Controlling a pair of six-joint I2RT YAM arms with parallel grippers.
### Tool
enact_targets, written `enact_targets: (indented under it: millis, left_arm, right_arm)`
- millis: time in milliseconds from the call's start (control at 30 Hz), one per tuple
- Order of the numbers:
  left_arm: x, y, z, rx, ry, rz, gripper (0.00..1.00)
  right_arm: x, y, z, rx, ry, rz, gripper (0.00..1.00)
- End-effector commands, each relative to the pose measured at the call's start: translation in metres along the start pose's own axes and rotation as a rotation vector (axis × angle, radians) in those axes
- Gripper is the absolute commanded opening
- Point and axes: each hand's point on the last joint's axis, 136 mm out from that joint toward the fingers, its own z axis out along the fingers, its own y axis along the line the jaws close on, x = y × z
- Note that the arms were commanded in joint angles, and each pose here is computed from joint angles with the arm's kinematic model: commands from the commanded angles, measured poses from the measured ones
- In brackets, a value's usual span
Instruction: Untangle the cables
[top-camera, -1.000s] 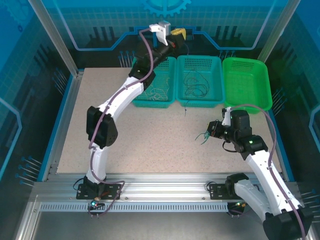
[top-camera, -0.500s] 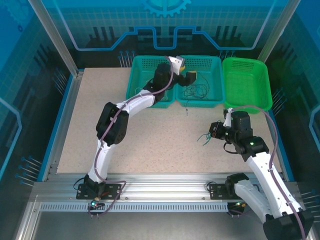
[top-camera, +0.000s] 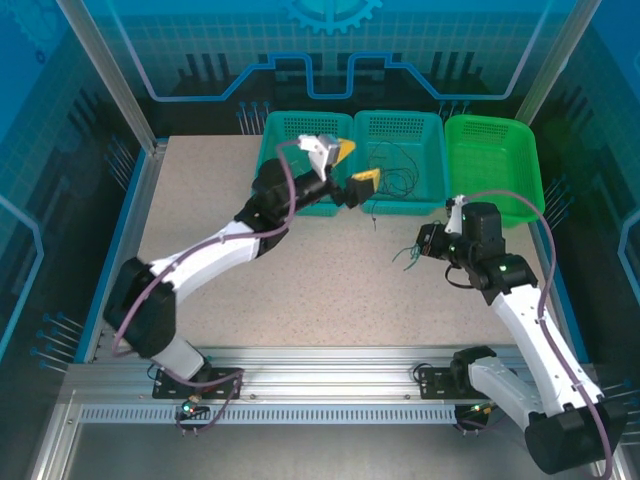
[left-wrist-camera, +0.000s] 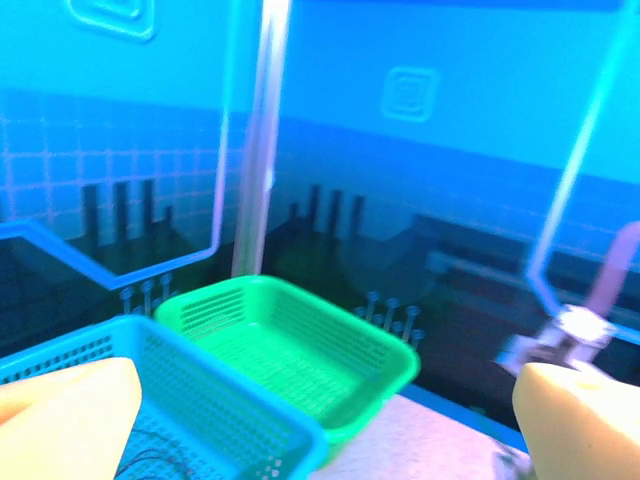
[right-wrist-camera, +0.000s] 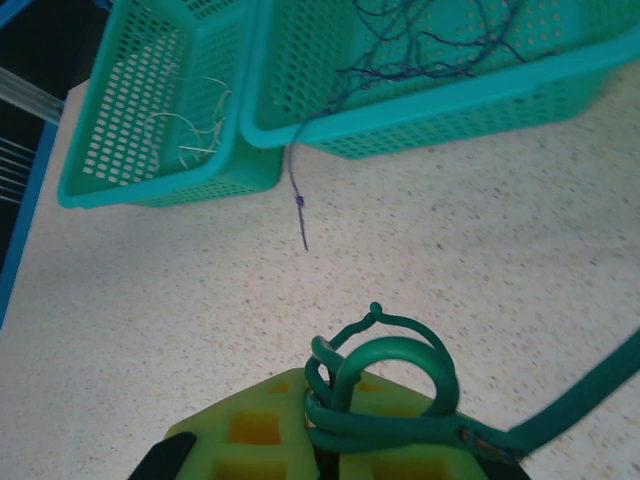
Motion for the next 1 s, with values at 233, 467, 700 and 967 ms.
enact_targets:
  millis: [233, 467, 700, 967]
  left_arm:
    - [0.105, -0.025, -0.074, 0.052, 0.330, -0.058, 0.98]
    - [0.126, -0.047, -0.072, 0.182, 0.370, -0.166, 0.98]
    - [0.138, -0.030, -0.056, 0.104, 0.331, -0.186, 0.73]
    - [0.128, -0.008, -0.061, -0.040, 0.294, -0.141, 0.00]
  right_arm:
    - [-0.036, 0.101, 0.003, -0.456, 0.023, -0.147, 0.01]
    - [-0.026, 0.131, 0.011, -0.523, 0.064, -0.211, 0.01]
    - [-0.021, 0.141, 0.010, -0.542, 0.080, -0.224, 0.01]
    - [-0.014, 0.134, 0.012, -0.498, 0.089, -0.236, 0.14]
